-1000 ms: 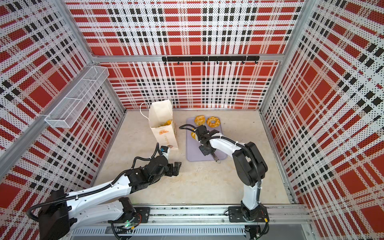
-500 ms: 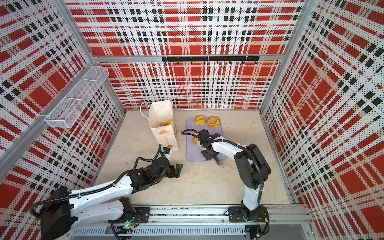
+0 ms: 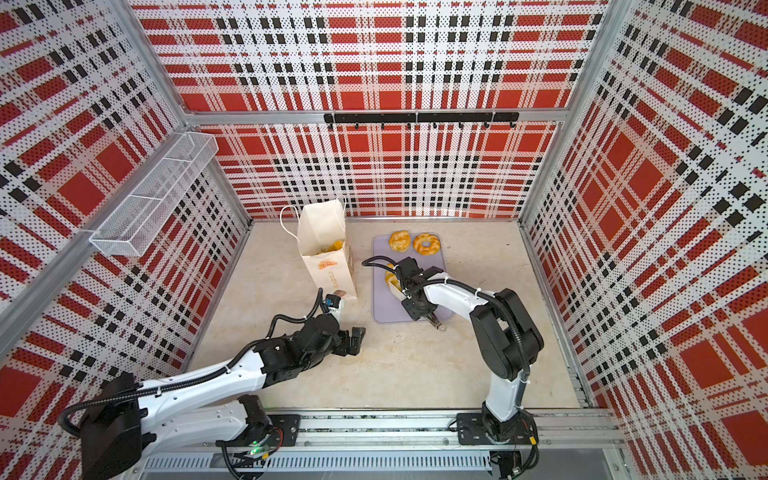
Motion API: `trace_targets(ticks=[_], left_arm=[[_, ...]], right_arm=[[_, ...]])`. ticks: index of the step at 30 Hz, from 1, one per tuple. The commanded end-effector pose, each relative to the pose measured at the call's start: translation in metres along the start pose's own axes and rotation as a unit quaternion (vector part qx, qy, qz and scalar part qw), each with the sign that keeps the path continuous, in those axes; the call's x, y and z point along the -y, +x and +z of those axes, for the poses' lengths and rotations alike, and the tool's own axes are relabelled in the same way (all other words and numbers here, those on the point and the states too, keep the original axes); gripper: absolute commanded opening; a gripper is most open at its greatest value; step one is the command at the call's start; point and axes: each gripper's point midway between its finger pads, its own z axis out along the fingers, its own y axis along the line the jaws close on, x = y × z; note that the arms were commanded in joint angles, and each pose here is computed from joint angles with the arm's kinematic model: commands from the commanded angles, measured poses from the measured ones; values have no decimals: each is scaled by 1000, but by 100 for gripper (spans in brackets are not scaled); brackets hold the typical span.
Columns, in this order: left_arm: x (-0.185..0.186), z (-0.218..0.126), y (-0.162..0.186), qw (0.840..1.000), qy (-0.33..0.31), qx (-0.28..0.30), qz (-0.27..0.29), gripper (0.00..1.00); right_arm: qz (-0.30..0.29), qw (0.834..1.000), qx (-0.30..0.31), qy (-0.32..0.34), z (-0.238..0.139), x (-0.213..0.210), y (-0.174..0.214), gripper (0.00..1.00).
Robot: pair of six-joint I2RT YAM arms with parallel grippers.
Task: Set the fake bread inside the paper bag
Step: 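Close the tongs on the striped croissant with the right gripper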
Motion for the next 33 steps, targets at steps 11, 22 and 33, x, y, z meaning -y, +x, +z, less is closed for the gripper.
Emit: trace_targets(ticks=[11,22,33], left_arm=[[0,-5,-8,1000,2,23,-17,99],[-2,-6,-7,999,2,25,-20,100],[-3,-6,-5,1000,0,24,-20,99]], right_arm=[[33,998,44,-6,-25,6,-24,60],[26,999,31,0,-15,6,-38,59],[12,1000,16,18,-5,8,-44,58]])
